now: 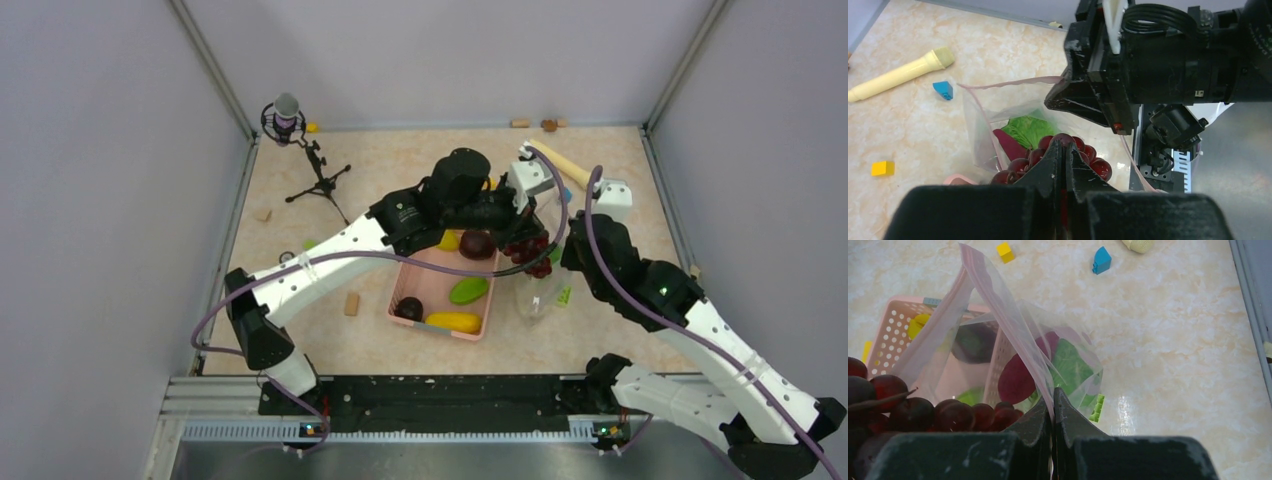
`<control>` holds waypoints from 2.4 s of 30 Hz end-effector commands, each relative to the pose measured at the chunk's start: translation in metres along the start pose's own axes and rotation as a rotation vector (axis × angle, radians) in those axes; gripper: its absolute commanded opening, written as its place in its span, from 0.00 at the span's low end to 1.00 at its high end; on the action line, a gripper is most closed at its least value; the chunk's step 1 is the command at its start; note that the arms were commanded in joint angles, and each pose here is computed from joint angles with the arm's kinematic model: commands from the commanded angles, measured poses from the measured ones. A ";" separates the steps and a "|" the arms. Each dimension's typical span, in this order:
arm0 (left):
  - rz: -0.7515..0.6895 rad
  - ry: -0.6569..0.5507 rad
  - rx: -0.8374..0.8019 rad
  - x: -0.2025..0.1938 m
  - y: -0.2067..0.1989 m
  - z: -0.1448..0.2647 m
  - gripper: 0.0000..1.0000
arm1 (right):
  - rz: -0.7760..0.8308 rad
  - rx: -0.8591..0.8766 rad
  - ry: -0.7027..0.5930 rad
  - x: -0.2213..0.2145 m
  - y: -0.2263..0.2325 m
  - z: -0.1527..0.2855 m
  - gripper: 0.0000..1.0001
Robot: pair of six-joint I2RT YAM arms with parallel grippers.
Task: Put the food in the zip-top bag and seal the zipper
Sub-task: Place the fake fruit in the zipper food storage bag.
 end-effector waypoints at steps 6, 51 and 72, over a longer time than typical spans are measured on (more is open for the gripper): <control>-0.090 0.017 0.011 -0.008 -0.004 -0.025 0.00 | -0.012 0.020 -0.017 0.005 0.001 0.003 0.00; 0.278 -0.142 0.710 -0.088 0.052 0.083 0.97 | -0.030 0.032 -0.024 0.006 0.001 0.005 0.00; 0.388 -0.020 0.162 -0.112 0.009 -0.007 0.90 | -0.045 0.046 -0.040 0.009 0.000 0.009 0.00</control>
Point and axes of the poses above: each gripper's point midway between its finger pads, its own z axis back along the fingers, its own y axis along the line the jaws close on, x = y × z, the point moved 2 cm from there along z, back along the fingers, and after that the axes turned 4 degrees about -z, right-handed, at the moved point
